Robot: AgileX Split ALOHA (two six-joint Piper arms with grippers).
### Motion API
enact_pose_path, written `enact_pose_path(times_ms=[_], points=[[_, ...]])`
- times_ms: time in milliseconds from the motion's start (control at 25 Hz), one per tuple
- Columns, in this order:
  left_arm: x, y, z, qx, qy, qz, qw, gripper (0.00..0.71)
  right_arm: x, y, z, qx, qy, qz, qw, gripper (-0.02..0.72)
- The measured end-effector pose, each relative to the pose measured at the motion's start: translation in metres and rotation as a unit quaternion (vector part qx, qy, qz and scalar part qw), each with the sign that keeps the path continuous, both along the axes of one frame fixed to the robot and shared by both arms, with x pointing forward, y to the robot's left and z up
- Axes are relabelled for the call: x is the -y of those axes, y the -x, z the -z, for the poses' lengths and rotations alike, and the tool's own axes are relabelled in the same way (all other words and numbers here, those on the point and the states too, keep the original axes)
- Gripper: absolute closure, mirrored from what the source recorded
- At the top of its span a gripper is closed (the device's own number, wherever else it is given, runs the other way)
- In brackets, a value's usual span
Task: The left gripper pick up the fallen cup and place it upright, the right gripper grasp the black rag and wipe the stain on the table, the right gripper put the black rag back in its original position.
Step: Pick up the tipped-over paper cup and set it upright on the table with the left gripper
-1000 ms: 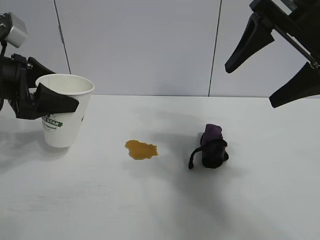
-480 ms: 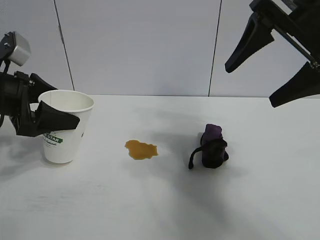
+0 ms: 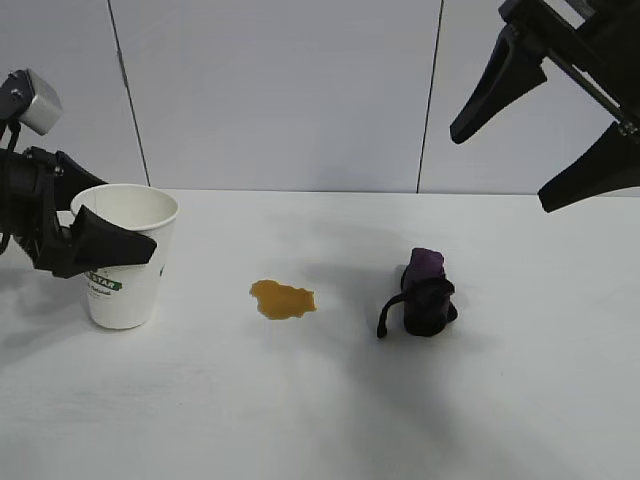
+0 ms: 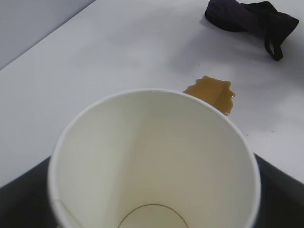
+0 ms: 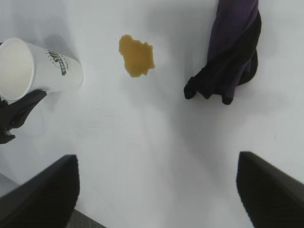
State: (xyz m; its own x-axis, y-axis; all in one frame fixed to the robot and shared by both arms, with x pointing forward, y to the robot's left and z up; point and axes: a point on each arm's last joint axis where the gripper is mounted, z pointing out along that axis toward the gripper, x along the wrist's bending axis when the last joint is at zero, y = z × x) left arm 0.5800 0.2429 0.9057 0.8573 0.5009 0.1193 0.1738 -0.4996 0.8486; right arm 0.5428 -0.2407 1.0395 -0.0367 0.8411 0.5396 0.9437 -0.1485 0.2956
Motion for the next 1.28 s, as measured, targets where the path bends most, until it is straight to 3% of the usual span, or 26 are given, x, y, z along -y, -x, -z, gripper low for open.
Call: enact_pose_path(times_ms=[920,1280], points=[[-0.0045,-0.0014,0.0043,-0.055,0.005,-0.055,0.997,0.053,0.0005,-0.0012,-0.0002,0.006,0.001,0.004,1.000,0.081],[-0.0052,-0.0012,-0.0054,-0.045,0.003,-0.061,0.997,0.052,0.0006,-0.0015,-0.0003,0.007,0.002,0.005,1.000,0.081]])
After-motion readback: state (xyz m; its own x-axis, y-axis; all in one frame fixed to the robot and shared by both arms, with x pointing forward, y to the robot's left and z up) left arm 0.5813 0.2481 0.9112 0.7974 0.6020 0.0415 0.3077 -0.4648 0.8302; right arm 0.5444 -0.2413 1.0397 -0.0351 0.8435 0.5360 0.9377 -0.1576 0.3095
